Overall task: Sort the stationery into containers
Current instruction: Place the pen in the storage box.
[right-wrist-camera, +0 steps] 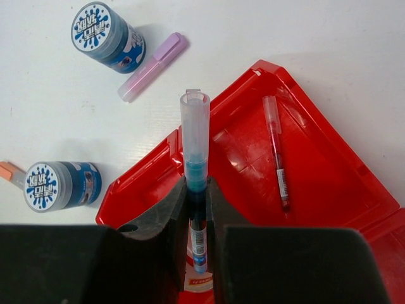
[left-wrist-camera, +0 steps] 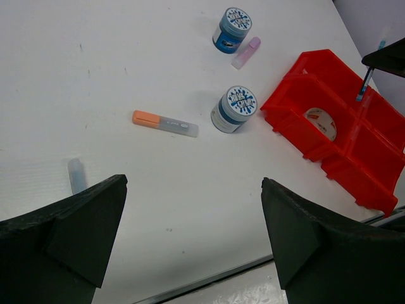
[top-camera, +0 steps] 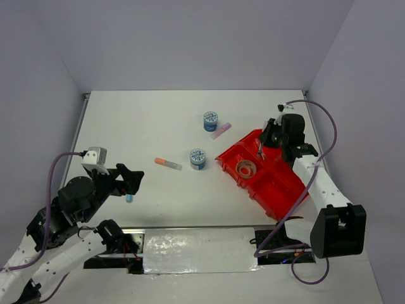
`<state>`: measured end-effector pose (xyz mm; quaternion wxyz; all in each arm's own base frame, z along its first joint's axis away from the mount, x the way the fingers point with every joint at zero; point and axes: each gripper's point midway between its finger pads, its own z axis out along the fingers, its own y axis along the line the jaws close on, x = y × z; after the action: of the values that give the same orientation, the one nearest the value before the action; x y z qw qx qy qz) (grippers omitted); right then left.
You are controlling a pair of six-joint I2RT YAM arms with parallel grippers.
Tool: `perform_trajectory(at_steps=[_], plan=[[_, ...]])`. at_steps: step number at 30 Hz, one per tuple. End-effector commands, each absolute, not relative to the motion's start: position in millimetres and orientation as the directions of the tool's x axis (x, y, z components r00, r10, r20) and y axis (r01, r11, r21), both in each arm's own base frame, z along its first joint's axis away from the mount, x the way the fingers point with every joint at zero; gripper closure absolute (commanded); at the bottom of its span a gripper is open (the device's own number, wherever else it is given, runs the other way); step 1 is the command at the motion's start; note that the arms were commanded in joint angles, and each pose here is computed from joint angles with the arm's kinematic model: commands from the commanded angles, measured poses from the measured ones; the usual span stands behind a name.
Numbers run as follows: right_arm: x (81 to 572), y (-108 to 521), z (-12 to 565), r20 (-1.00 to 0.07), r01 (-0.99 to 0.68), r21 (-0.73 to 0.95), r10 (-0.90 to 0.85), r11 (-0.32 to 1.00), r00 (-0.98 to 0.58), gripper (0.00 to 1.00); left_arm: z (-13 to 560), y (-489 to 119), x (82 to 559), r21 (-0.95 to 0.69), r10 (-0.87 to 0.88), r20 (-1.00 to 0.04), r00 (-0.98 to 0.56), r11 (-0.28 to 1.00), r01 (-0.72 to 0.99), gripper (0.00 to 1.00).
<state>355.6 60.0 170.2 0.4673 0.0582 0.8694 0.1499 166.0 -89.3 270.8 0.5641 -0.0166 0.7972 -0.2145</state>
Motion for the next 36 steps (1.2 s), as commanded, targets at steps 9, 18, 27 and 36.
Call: perform_trajectory(at_steps=[9,18,27,36], plan=[[397,38,201,-0.873,0.020,0.222,0.208,0.975,-0.441,0.96,279,-100,171,-0.367,-0.268,-0.896,-0.353,0.895,0.252,0.01],[428,21,177,-0.862,0.062,0.099,0.116,0.993,-0.493,0.99,293,-98,159,-0.396,-0.304,-0.905,-0.298,0.860,0.324,0.01],[414,9,136,-0.835,0.127,0.052,0.113,0.991,-0.538,0.95,295,-101,156,-0.394,-0.299,-0.907,-0.297,0.851,0.348,0.01],[388,13,114,-0.798,0.154,0.085,0.160,0.984,-0.581,0.85,301,-94,152,-0.408,-0.327,-0.906,-0.269,0.845,0.346,0.01]])
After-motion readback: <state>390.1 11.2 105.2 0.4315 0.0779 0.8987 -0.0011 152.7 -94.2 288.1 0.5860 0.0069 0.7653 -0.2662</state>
